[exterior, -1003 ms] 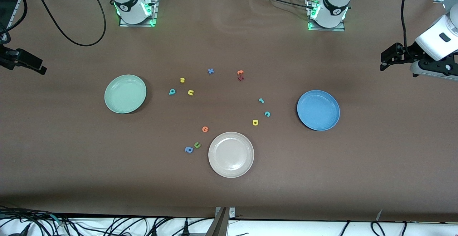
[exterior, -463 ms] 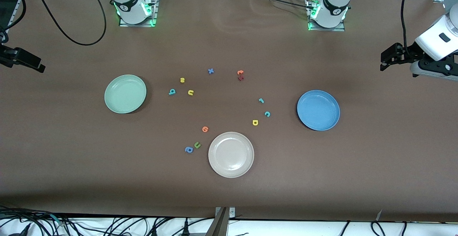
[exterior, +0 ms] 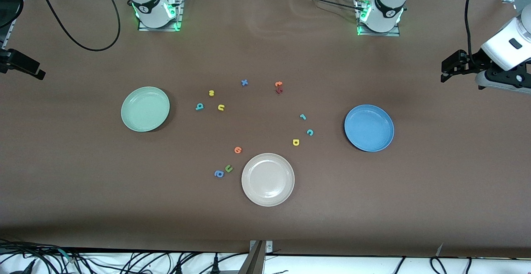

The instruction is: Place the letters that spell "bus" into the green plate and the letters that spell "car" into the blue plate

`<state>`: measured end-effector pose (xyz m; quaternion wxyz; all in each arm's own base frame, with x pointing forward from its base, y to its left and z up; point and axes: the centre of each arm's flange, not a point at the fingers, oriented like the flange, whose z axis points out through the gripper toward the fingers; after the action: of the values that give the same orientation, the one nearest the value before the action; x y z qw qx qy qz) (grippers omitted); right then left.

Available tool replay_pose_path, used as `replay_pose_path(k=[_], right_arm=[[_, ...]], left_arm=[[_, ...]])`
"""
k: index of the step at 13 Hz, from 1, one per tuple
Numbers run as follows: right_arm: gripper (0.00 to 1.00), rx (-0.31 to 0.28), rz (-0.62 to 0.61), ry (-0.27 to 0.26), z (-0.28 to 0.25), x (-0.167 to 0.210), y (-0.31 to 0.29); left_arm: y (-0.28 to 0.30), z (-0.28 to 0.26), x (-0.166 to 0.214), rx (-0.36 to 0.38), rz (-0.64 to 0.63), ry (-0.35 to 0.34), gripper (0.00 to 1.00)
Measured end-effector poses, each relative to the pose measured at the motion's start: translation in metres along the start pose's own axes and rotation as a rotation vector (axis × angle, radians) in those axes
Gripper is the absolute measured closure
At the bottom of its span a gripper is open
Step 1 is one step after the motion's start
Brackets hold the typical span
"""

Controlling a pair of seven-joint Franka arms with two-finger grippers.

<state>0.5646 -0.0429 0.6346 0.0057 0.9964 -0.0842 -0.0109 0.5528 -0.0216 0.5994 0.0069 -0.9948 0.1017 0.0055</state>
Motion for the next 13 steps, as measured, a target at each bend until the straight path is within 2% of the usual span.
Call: replay_pose_path(k=[2, 5, 9, 13], right_arm=[[0.0, -0.001, -0.01, -0.012, 0.004, -0.001, -0.006], [0.0, -0.006, -0.018, -0.056, 0.013, -0.005, -0.01], [0.0, 0.001, -0.02, -0.07, 0.016, -0.006, -0.011], [0.0, -0.004, -0.027, -0.11, 0.038, -0.004, -0.015]], left_arm=[[0.0, 0.0, 0.0, 0.0, 0.0, 0.0, 0.0], [0.0, 0.001, 0.0, 0.0, 0.0, -0.001, 0.0], [0.0, 0.002, 0.001, -0.001, 0.0, -0.004, 0.0], [0.0, 0.004, 0.002, -0.001, 0.0, -0.007, 0.0]])
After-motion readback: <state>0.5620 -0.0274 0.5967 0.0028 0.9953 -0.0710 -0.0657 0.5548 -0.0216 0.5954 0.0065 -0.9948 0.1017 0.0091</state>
